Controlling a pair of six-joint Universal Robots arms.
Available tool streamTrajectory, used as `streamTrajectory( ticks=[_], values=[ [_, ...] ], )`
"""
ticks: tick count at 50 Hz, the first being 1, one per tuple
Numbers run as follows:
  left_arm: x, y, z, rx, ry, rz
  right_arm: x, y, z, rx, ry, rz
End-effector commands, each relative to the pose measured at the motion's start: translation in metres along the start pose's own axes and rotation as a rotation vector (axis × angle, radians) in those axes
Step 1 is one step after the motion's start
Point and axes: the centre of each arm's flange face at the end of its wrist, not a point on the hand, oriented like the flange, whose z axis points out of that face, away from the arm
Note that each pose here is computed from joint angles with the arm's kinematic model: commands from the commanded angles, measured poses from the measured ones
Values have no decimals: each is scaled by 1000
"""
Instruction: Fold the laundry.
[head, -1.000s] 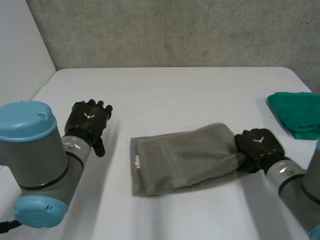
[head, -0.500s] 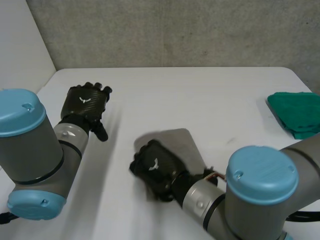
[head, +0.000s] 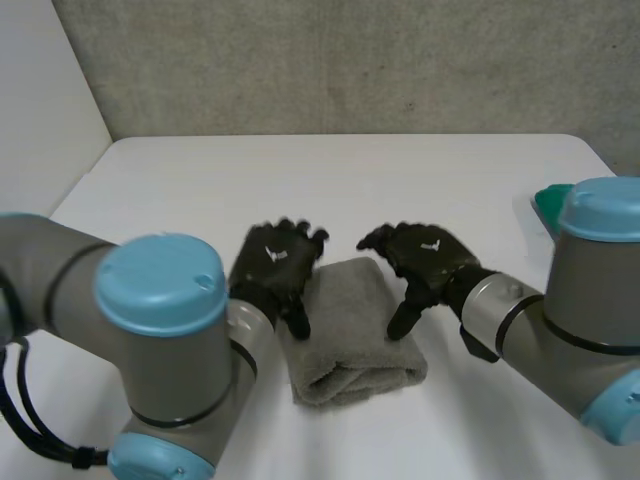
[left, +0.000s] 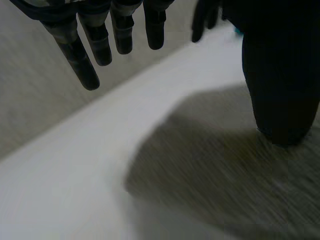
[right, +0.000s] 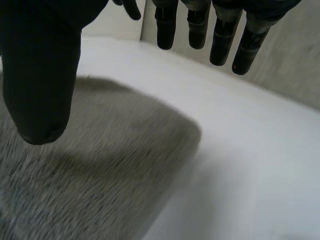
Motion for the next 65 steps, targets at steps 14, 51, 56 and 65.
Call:
streamTrajectory(
  ticks=[14,51,56,65],
  values=[
    [-5,24,6,-183,6,25,4,42,17,-166,16,-144],
    [-38,-112,-14,180,261,-36,-5,63,-38,23,20,-70],
    [-37,-111,-14,176,264,-39,-26,68,-31,43,-43,-124],
    [-37,-106,-12,157,264,-61,-43,77,-16,56,-100,-254]
  ],
)
